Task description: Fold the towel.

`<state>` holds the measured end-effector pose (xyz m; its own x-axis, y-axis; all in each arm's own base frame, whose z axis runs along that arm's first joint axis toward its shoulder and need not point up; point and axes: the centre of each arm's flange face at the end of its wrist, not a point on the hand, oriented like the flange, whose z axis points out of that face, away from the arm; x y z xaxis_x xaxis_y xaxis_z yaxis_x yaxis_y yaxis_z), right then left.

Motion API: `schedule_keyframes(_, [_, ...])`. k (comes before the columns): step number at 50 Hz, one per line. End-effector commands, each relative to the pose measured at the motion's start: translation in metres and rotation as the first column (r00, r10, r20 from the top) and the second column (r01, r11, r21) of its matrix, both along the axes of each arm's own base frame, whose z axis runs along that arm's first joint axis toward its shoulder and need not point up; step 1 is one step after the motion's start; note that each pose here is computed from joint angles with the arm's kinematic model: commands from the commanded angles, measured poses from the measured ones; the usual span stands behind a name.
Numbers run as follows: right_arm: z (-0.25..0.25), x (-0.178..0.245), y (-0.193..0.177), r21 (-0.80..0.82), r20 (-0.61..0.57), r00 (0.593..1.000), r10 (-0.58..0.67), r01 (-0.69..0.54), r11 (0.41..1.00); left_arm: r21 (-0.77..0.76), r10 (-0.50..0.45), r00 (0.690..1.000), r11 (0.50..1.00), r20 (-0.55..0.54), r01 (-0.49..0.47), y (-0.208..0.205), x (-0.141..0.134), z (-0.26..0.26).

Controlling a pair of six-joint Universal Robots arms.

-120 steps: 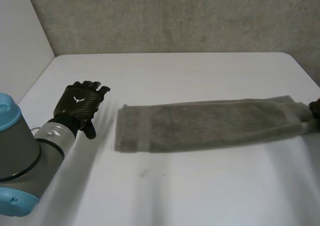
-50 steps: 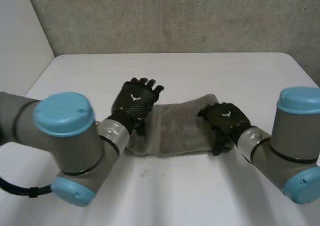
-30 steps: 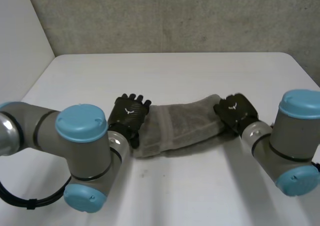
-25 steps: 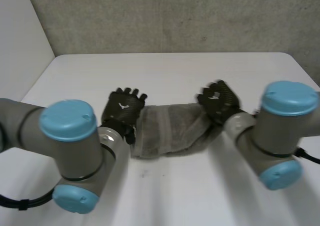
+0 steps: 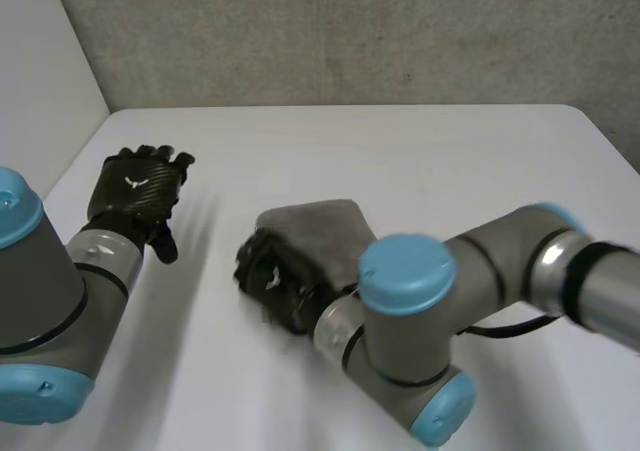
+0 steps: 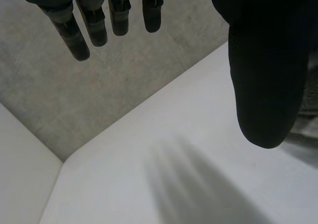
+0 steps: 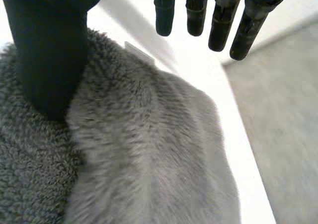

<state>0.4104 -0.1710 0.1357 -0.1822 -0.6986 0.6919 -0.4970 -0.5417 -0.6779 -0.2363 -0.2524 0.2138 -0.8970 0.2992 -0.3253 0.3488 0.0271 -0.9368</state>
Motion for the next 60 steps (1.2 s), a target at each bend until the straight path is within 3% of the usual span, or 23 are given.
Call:
schedule_keyframes(1, [0.076, -0.047, -0.036, 0.382, 0.326, 0.889, -0.321, 0.187, 0.905, -0.023, -0.096, 0.992, 0.995, -0.079, 0.094, 0.012, -0.029, 0.01])
schedule_keyframes(2, [0.076, -0.047, -0.036, 0.382, 0.326, 0.889, -0.322, 0.187, 0.905, -0.023, -0.096, 0.992, 0.995, -0.079, 0.094, 0.012, -0.029, 0.01])
schedule_keyframes(4, [0.076, -0.061, -0.037, 0.52, 0.33, 0.861, -0.388, 0.177, 0.836, -0.009, -0.132, 0.983, 0.991, -0.129, 0.131, 0.017, -0.043, 0.01])
schedule_keyframes(5, [0.076, -0.061, -0.037, 0.521, 0.33, 0.86, -0.388, 0.177, 0.835, -0.009, -0.132, 0.983, 0.991, -0.129, 0.132, 0.017, -0.043, 0.01])
schedule_keyframes(7, [0.071, -0.077, -0.046, 0.626, 0.292, 0.841, -0.455, 0.192, 0.756, -0.004, -0.175, 0.97, 0.984, -0.171, 0.176, 0.025, -0.058, 0.012])
schedule_keyframes(10, [0.07, -0.086, -0.053, 0.665, 0.269, 0.831, -0.488, 0.206, 0.718, 0.006, -0.192, 0.964, 0.98, -0.183, 0.197, 0.028, -0.065, 0.012])
schedule_keyframes(12, [0.068, -0.1, -0.062, 0.72, 0.234, 0.815, -0.53, 0.222, 0.658, 0.023, -0.217, 0.955, 0.974, -0.203, 0.226, 0.032, -0.077, 0.01])
schedule_keyframes(15, [0.07, -0.109, -0.072, 0.737, 0.232, 0.791, -0.566, 0.237, 0.633, 0.057, -0.239, 0.945, 0.965, -0.224, 0.257, 0.036, -0.091, 0.005])
schedule_keyframes(21, [0.077, -0.114, -0.091, 0.727, 0.26, 0.765, -0.59, 0.247, 0.641, 0.149, -0.225, 0.939, 0.951, -0.26, 0.27, 0.032, -0.106, -0.011])
schedule_keyframes(25, [0.066, -0.109, -0.106, 0.738, 0.252, 0.759, -0.601, 0.251, 0.626, 0.261, -0.169, 0.94, 0.932, -0.297, 0.25, 0.022, -0.115, -0.033])
schedule_keyframes(32, [0.046, -0.092, -0.116, 0.74, 0.229, 0.785, -0.576, 0.244, 0.627, 0.361, -0.103, 0.96, 0.912, -0.261, 0.196, 0.019, -0.113, -0.058])
schedule_keyframes(37, [0.029, -0.077, -0.116, 0.734, 0.193, 0.818, -0.542, 0.246, 0.633, 0.367, -0.018, 0.979, 0.925, -0.203, 0.093, 0.015, -0.098, -0.066])
schedule_keyframes(39, [0.015, -0.067, -0.11, 0.715, 0.148, 0.853, -0.501, 0.257, 0.65, 0.367, 0.006, 0.989, 0.929, -0.146, 0.049, 0.015, -0.089, -0.07])
schedule_keyframes(44, [0.0, -0.055, -0.103, 0.68, 0.099, 0.885, -0.455, 0.274, 0.68, 0.36, -0.027, 0.999, 0.932, -0.036, 0.038, 0.015, -0.081, -0.078])
schedule_keyframes(50, [-0.004, -0.057, -0.106, 0.64, 0.073, 0.872, -0.483, 0.331, 0.693, 0.321, -0.073, 0.997, 0.945, 0.038, 0.057, 0.017, -0.08, -0.088])
schedule_keyframes(54, [0.001, -0.056, -0.105, 0.628, 0.081, 0.872, -0.483, 0.332, 0.704, 0.293, -0.086, 0.995, 0.954, 0.052, 0.068, 0.016, -0.081, -0.084])
schedule_keyframes(60, [0.058, -0.06, -0.108, 0.572, 0.203, 0.847, -0.491, 0.304, 0.761, 0.191, -0.093, 0.996, 0.977, -0.014, 0.094, 0.016, -0.084, -0.038])
